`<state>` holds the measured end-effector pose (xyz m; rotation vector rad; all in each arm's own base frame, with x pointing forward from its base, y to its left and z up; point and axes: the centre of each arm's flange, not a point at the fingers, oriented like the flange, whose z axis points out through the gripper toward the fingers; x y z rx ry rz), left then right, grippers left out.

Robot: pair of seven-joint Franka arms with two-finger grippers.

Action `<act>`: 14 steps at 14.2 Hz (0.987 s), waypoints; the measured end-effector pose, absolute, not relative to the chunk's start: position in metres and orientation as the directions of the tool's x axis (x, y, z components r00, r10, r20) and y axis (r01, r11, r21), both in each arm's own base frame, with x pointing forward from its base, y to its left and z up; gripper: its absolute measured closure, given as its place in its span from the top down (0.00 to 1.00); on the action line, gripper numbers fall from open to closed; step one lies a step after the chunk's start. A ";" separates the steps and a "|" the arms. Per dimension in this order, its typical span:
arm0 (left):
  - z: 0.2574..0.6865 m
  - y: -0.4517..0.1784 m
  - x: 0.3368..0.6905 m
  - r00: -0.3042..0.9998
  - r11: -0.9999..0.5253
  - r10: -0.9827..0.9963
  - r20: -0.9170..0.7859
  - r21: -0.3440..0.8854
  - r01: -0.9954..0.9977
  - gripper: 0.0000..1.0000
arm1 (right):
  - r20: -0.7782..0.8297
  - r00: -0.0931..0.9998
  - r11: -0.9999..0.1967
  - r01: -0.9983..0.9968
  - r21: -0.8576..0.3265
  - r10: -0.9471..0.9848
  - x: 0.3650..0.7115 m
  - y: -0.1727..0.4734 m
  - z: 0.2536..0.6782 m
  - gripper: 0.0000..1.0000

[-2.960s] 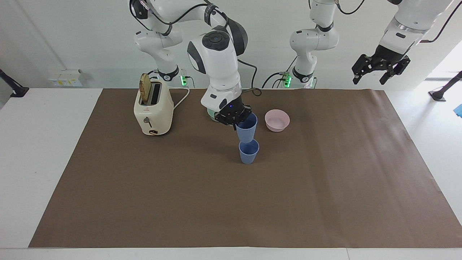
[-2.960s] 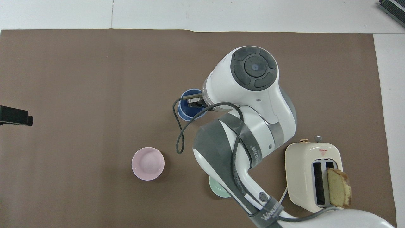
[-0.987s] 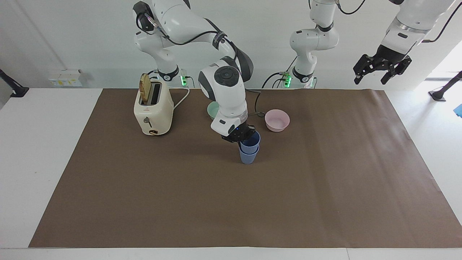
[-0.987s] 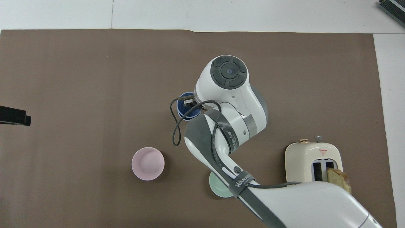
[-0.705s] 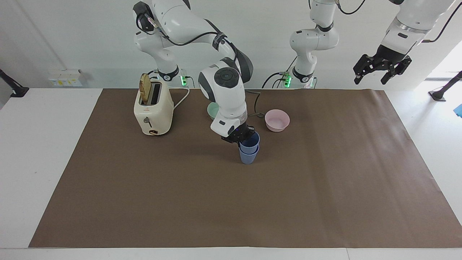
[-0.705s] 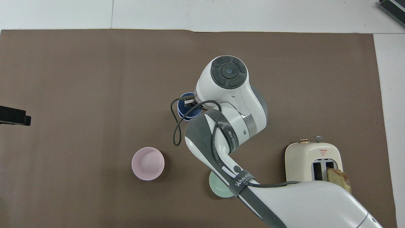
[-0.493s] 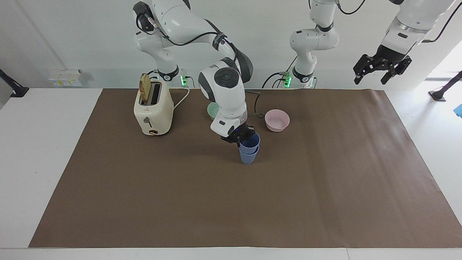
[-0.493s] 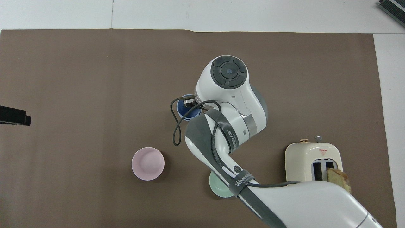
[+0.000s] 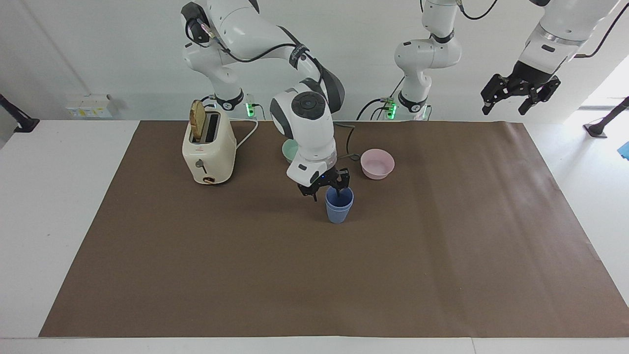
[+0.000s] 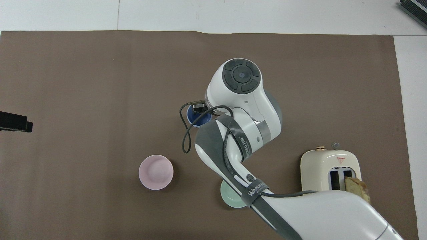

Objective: Stack blue cups with both arms

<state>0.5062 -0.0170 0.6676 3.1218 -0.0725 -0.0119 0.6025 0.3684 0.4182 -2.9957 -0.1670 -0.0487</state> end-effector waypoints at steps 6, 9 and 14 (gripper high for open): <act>0.668 -0.017 0.506 0.999 -0.999 -0.046 -0.007 0.019 -0.046 1.00 | 0.045 0.998 -0.992 0.046 -0.120 0.040 0.618 0.317 0.458 1.00; 0.668 -0.017 0.506 0.999 -0.999 -0.046 -0.007 0.019 -0.046 1.00 | 0.068 0.998 -0.993 -0.002 -0.116 -0.010 0.627 0.259 0.506 1.00; 0.668 -0.017 0.506 0.999 -0.999 -0.046 -0.007 0.019 -0.046 1.00 | 0.132 0.991 -0.999 -0.016 -0.049 -0.022 0.633 0.186 0.550 1.00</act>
